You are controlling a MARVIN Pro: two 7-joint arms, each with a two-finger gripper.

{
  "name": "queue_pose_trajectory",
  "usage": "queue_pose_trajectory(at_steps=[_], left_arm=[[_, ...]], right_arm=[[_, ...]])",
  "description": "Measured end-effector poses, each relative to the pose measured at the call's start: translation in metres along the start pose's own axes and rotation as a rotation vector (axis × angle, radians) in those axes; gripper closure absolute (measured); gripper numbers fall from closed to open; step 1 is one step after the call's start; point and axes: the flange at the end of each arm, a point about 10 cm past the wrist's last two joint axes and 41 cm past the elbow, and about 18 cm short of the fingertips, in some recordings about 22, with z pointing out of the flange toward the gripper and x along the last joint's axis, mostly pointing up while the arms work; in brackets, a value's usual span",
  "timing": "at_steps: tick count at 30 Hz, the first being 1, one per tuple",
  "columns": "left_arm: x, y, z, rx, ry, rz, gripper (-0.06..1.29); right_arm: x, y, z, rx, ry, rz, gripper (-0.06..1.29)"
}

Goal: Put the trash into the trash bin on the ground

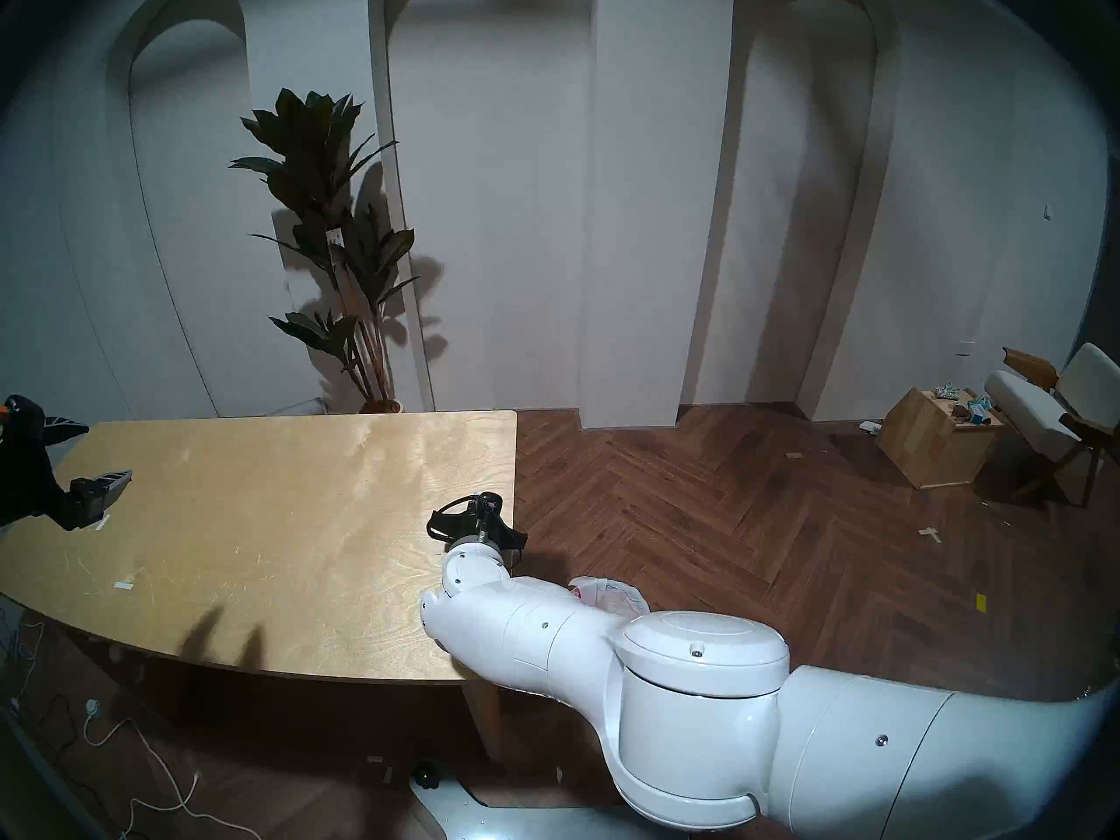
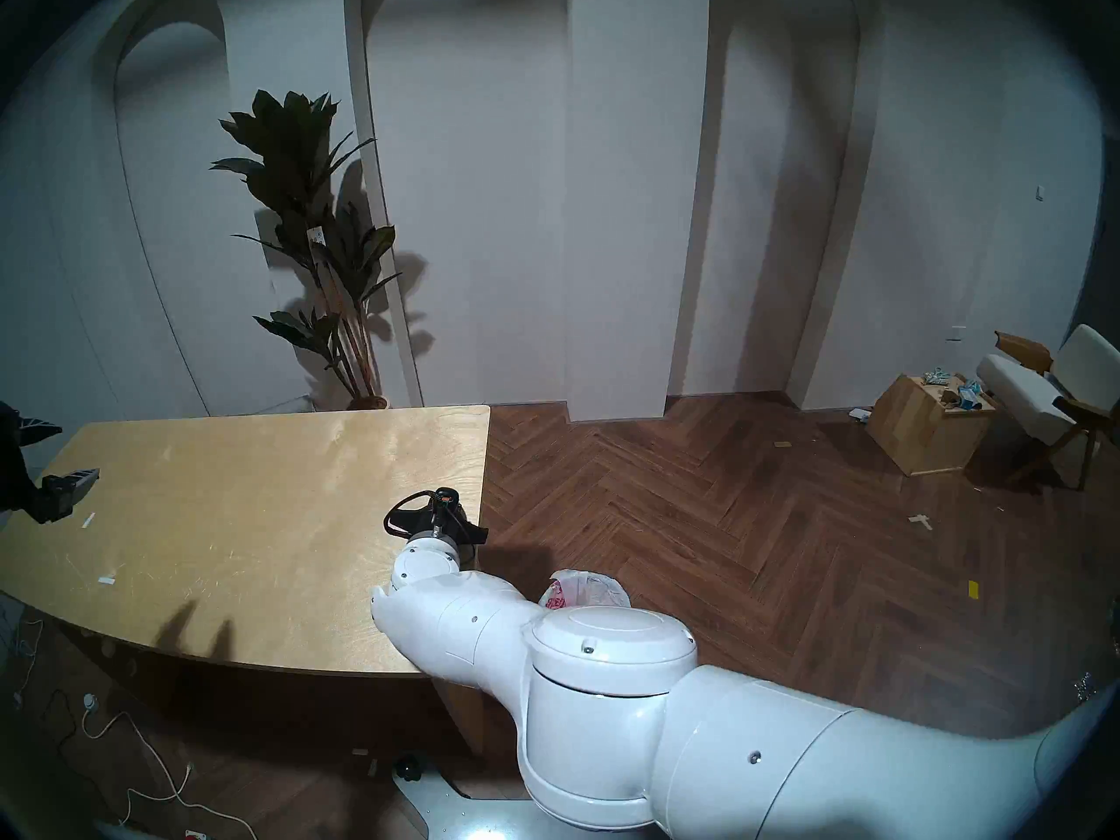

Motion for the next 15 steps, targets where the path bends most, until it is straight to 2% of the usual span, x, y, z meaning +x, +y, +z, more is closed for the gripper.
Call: queue_pose_trajectory(at_steps=[2,8,15], left_arm=[[0.0,0.0,0.0,0.0,0.0,0.0,-0.01],[0.0,0.0,0.0,0.0,0.0,0.0,-0.01],[0.0,0.0,0.0,0.0,0.0,0.0,-0.01]], right_arm=[[0.005,0.0,0.002,-0.004,0.031,0.024,1.21],[0.027,0.005,0.009,-0.029,0.138,0.081,1.21],[0.048,0.04,0.024,-0.097,0.25,0.106,1.21]])
